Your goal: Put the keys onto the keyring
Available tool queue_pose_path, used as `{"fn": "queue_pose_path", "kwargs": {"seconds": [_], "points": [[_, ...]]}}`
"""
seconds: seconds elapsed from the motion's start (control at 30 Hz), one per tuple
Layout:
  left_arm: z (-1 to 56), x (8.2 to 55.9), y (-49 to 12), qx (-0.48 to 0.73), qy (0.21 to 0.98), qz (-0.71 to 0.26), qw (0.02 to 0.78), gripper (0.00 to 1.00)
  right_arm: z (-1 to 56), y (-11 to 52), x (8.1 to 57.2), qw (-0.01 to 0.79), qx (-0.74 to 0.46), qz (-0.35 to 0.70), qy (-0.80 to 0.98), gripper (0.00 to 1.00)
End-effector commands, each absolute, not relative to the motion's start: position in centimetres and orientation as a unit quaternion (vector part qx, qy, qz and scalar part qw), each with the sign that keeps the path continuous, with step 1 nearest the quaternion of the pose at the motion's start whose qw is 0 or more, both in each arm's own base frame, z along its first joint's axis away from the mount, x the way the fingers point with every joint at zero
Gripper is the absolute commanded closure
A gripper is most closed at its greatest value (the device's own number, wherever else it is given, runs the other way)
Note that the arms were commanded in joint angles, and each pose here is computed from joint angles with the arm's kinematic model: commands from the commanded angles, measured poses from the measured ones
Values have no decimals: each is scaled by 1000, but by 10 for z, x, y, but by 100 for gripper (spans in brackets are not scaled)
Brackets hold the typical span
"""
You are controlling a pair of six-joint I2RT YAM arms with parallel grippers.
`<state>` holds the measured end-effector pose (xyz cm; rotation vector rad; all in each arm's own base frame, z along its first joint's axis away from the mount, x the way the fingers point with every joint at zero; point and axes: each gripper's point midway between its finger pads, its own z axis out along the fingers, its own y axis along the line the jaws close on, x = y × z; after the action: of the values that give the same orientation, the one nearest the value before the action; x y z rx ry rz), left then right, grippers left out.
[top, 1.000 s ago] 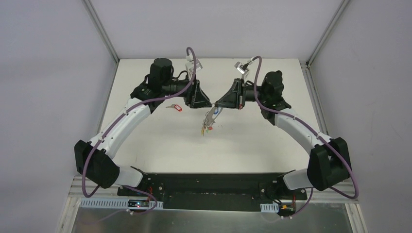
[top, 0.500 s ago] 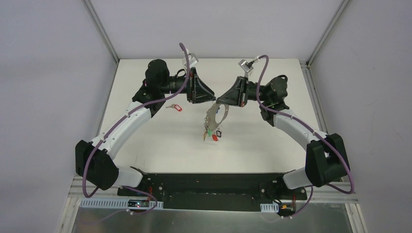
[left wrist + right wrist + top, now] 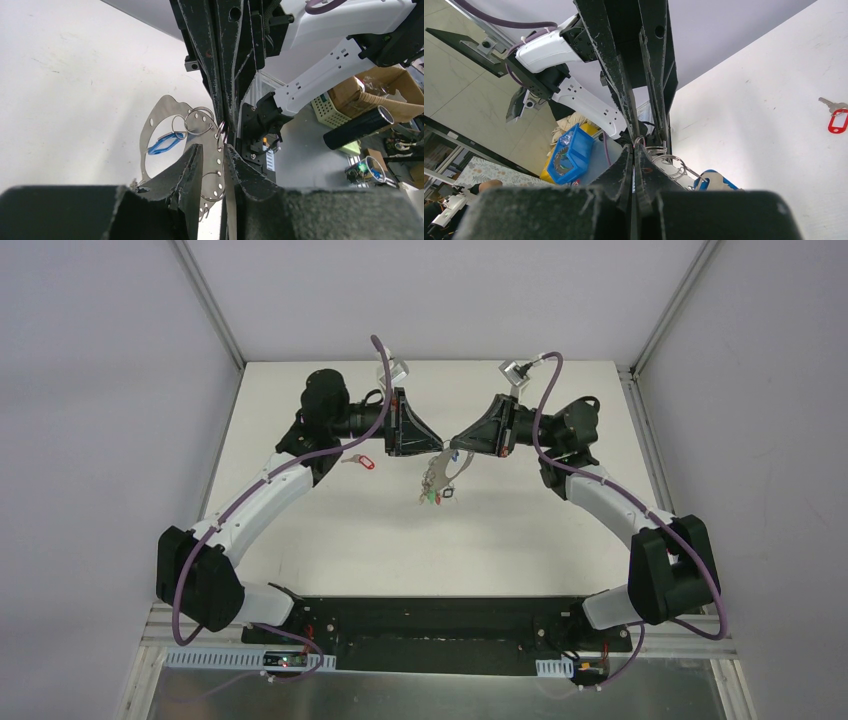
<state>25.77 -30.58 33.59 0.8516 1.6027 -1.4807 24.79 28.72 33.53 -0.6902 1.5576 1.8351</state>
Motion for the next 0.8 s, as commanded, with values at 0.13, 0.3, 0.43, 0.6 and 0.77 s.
{"fn": "queue_pose_path", "kwargs": {"seconds": [0.13, 0.3, 0.43, 0.6, 0.77], "points": [[353, 252, -308, 355, 601, -594, 401, 82, 352, 285, 245, 346, -278, 697, 563, 100], [352, 252, -312, 354, 601, -597, 395, 83, 352, 285, 245, 345, -279, 698, 563, 100], [352, 251, -318, 356, 601, -601, 388, 84, 350, 285, 246, 344, -279, 698, 564, 100], [355, 251, -321, 354, 599, -607, 384, 87, 347, 285, 247, 343, -279, 697, 565, 100], [356, 251, -322, 354, 596, -610, 384, 90, 344, 286, 248, 344, -279, 694, 568, 100]]}}
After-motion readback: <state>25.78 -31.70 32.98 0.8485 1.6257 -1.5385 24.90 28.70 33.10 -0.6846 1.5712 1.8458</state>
